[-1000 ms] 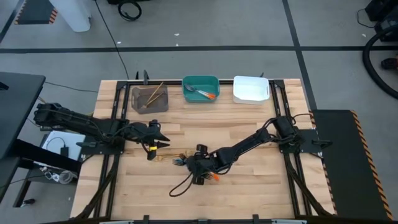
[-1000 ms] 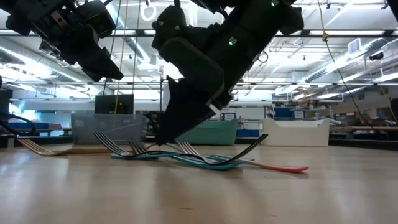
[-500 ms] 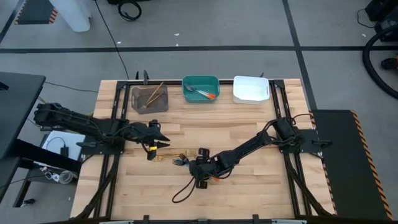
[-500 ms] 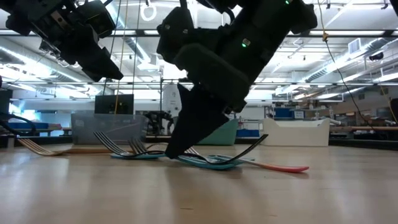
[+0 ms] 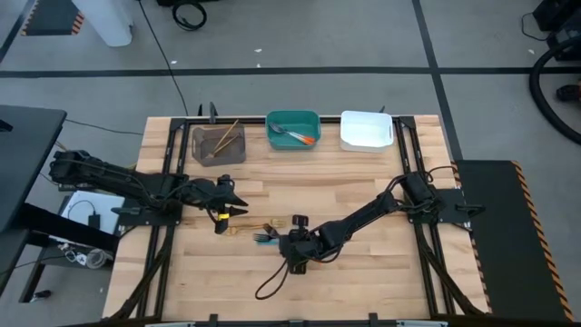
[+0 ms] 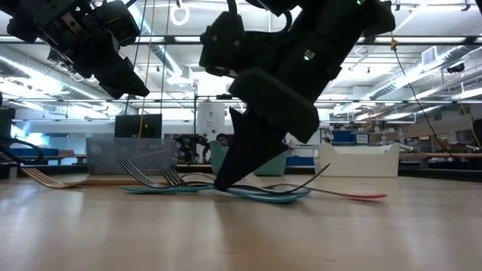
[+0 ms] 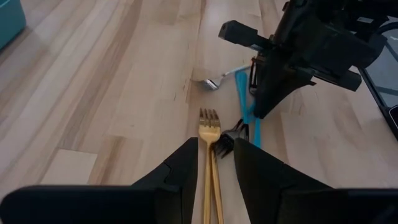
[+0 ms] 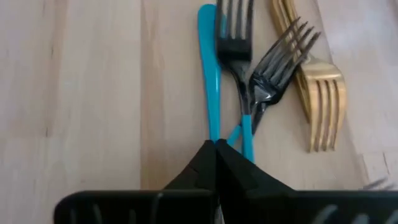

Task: Sort silverware by color (type)
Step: Put the blue fork into the white bin

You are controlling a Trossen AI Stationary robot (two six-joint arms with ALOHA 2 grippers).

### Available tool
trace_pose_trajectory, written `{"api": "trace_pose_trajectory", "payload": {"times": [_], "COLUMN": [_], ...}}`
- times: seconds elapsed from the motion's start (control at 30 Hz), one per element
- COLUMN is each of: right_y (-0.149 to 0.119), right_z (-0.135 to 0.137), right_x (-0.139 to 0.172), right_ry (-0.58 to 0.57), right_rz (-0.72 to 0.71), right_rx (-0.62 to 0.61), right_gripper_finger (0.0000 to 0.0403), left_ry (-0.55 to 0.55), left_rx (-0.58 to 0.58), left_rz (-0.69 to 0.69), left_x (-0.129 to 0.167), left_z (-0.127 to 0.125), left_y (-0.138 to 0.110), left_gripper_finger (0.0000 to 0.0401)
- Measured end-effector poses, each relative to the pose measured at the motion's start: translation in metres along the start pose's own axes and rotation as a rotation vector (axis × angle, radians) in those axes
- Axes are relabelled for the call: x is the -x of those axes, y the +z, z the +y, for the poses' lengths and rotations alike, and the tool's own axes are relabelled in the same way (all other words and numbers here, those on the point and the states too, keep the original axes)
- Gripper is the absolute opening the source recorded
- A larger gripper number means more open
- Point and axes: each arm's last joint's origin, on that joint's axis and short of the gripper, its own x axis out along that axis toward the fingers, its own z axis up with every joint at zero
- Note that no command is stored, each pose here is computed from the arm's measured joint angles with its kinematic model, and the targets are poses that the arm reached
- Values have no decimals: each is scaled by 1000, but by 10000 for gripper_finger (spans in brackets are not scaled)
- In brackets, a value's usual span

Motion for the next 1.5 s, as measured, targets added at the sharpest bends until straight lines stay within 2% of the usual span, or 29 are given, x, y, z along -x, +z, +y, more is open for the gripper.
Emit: {"api": "trace_pose_trajectory", "payload": {"times": [0.27, 0.67, 0.83, 0.93, 1.1, 1.5], "right_y": [4, 14, 14, 17, 8, -3], "right_z": [0, -3, -2, 0, 0, -6], "right_x": [8, 24, 23, 21, 12, 2], "right_ry": [74, 83, 91, 113, 128, 140], "right_rz": [14, -31, -32, -103, -158, -255], "right_rx": [38, 36, 26, 16, 7, 16], "right_gripper_finger": [5, 5, 38, 65, 95, 99], "left_ry": [0, 0, 0, 0, 0, 0], "left_rx": [0, 0, 0, 0, 0, 0], "left_rz": [0, 0, 0, 0, -1, -2], "left_x": [0, 0, 0, 0, 0, 0], "left_z": [0, 0, 0, 0, 0, 0], "left_y": [0, 0, 0, 0, 0, 0], "left_gripper_finger": [112, 112, 112, 112, 112, 112]}}
